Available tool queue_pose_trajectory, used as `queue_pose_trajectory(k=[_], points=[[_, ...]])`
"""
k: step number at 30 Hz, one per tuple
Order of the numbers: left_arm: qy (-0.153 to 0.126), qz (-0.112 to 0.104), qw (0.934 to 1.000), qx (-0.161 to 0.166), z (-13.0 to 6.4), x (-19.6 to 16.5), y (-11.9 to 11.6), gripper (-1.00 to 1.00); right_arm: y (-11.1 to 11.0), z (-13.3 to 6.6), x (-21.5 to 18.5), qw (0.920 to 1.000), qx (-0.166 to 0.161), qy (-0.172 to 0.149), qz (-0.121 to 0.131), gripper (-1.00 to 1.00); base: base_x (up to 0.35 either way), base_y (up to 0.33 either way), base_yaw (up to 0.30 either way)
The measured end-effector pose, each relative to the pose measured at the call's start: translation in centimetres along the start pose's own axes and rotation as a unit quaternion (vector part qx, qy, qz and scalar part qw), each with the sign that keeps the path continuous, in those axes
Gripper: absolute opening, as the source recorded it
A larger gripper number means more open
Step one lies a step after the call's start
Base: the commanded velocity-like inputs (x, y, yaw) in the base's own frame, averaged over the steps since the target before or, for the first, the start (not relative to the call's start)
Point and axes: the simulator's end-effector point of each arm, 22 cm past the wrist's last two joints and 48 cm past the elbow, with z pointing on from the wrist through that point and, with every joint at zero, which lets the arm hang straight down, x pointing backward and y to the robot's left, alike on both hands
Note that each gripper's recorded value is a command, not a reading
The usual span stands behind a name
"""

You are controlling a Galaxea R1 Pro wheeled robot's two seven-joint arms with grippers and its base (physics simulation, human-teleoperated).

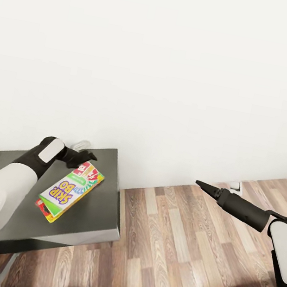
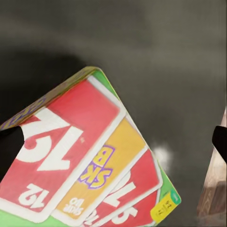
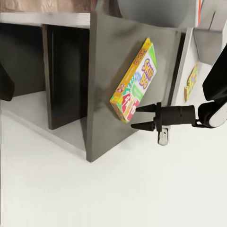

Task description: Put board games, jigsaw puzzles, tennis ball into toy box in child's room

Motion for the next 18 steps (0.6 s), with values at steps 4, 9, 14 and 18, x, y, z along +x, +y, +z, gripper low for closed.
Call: queue_pose_trajectory(k=[4, 9, 14, 18], points=[[0.001, -0.002, 1.0000, 0.001, -0.03, 0.25, -0.06, 1.00, 0.13, -0.12, 0.02, 1.0000, 0.000, -0.001, 0.000, 1.00, 0.000, 0.000, -0.208], [0.002, -0.005, 1.0000, 0.004, -0.03, 0.37, -0.21, 1.00, 0.17, -0.14, 0.03, 1.0000, 0.000, -0.001, -0.001, 1.00, 0.000, 0.000, -0.113], [0.001, -0.001, 1.0000, -0.001, -0.08, 0.36, 0.01, 1.00, 0.21, -0.18, 0.04, 1.0000, -0.001, -0.001, -0.001, 1.00, 0.000, 0.000, -0.048], [0.001, -0.001, 1.0000, 0.002, -0.11, 0.43, -0.07, 1.00, 0.25, -0.19, 0.06, 1.0000, -0.001, -0.001, -0.001, 1.00, 0.000, 0.000, -0.022]])
